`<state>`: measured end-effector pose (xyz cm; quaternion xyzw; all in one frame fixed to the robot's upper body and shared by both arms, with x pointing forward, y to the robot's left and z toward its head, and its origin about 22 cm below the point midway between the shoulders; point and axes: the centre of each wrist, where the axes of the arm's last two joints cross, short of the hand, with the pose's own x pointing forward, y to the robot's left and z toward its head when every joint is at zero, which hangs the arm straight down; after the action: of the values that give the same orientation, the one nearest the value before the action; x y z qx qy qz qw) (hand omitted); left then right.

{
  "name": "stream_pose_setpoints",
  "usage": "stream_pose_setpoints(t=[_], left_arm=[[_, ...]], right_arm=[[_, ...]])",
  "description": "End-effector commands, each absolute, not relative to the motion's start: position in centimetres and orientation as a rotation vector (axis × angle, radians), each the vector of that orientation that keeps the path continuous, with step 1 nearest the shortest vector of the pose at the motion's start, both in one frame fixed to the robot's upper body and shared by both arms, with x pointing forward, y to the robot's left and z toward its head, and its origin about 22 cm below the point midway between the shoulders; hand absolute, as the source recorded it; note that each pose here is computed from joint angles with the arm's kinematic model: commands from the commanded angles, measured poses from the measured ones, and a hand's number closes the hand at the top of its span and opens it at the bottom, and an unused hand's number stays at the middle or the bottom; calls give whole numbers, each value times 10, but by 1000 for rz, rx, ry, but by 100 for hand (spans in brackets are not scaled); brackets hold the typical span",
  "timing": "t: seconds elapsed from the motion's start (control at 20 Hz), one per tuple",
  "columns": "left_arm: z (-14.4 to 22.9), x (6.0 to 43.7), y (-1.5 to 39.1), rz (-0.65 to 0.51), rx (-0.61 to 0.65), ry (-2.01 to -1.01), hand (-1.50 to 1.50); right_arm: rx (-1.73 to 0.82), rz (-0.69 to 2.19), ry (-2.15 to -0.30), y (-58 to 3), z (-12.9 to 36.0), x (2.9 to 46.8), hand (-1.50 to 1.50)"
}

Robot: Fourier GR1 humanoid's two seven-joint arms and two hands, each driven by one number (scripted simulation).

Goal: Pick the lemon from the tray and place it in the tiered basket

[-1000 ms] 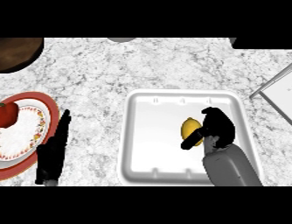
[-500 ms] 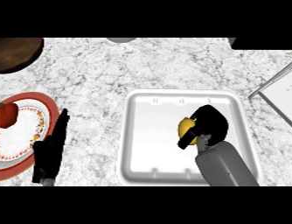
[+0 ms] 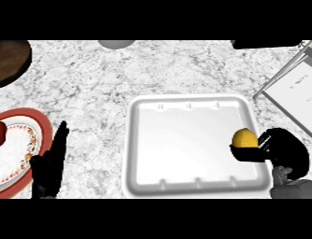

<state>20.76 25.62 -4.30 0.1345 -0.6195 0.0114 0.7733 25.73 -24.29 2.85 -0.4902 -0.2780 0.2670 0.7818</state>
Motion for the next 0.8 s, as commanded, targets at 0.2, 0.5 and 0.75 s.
stream_pose_setpoints(t=[0.2, 0.5, 0.75], left_arm=[[-59, 185, 269, 63, 337, -1272, 0], [-59, 176, 262, 70, 324, -1255, 0], [-50, 194, 261, 38, 324, -1283, 0]], right_arm=[[-1158, 292, -781, -341, 101, 182, 150], [-1265, 78, -1033, -364, 193, 145, 150], [-1437, 136, -1102, -355, 246, 101, 150]])
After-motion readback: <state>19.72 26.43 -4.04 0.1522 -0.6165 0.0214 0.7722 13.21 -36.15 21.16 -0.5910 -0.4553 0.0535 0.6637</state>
